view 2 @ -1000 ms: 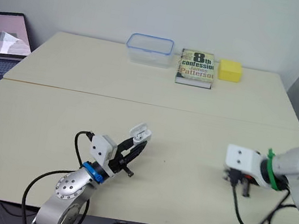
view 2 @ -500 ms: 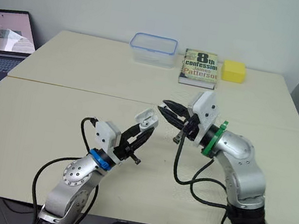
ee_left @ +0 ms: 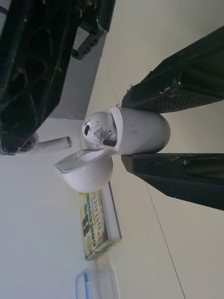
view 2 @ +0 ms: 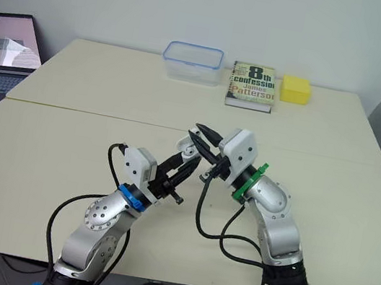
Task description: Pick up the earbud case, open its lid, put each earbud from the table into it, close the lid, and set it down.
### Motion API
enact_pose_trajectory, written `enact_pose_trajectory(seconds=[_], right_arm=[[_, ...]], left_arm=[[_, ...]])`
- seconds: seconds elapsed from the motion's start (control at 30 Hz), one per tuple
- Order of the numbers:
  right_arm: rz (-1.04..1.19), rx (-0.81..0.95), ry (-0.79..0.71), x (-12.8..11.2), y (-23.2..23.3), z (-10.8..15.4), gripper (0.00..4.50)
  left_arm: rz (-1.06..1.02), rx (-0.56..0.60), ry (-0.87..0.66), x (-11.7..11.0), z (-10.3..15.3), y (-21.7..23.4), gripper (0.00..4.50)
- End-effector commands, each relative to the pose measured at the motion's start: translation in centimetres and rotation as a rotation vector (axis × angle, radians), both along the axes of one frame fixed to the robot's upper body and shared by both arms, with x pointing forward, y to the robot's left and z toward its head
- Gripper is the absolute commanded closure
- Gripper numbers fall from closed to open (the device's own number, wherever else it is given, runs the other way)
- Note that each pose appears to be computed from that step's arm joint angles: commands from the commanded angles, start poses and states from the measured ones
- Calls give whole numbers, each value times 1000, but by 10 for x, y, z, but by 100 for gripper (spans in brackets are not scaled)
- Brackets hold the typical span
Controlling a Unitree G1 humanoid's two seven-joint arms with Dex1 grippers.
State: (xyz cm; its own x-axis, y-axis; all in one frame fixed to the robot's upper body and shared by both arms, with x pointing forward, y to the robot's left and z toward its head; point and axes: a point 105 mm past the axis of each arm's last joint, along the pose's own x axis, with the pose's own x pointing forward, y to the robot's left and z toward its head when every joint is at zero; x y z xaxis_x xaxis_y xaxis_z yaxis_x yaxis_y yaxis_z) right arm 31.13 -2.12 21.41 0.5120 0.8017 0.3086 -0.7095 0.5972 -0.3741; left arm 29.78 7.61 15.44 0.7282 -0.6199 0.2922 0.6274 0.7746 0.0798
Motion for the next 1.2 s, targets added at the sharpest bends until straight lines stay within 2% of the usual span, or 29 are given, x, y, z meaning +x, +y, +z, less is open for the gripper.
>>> enact_pose_trajectory(seconds=[0.03,0.5,0.83,1.13,1.2], right_arm=[[-8,16,-56,-3,-3,7,412],[-33,-44,-60,-1,-6,-13,412],[-31,-54,-82,-3,-6,-18,412],[27,-20,-100,-18,-12,4,105],[39,-21,-106,-23,-22,14,100]], left_arm=[[-13,-14,-50,-3,14,-1,370],[-9,-13,-54,-3,14,0,370],[-6,-15,-55,-3,14,-1,370],[-4,-8,-50,-3,12,0,370],[-2,-6,-48,-3,11,1,370]])
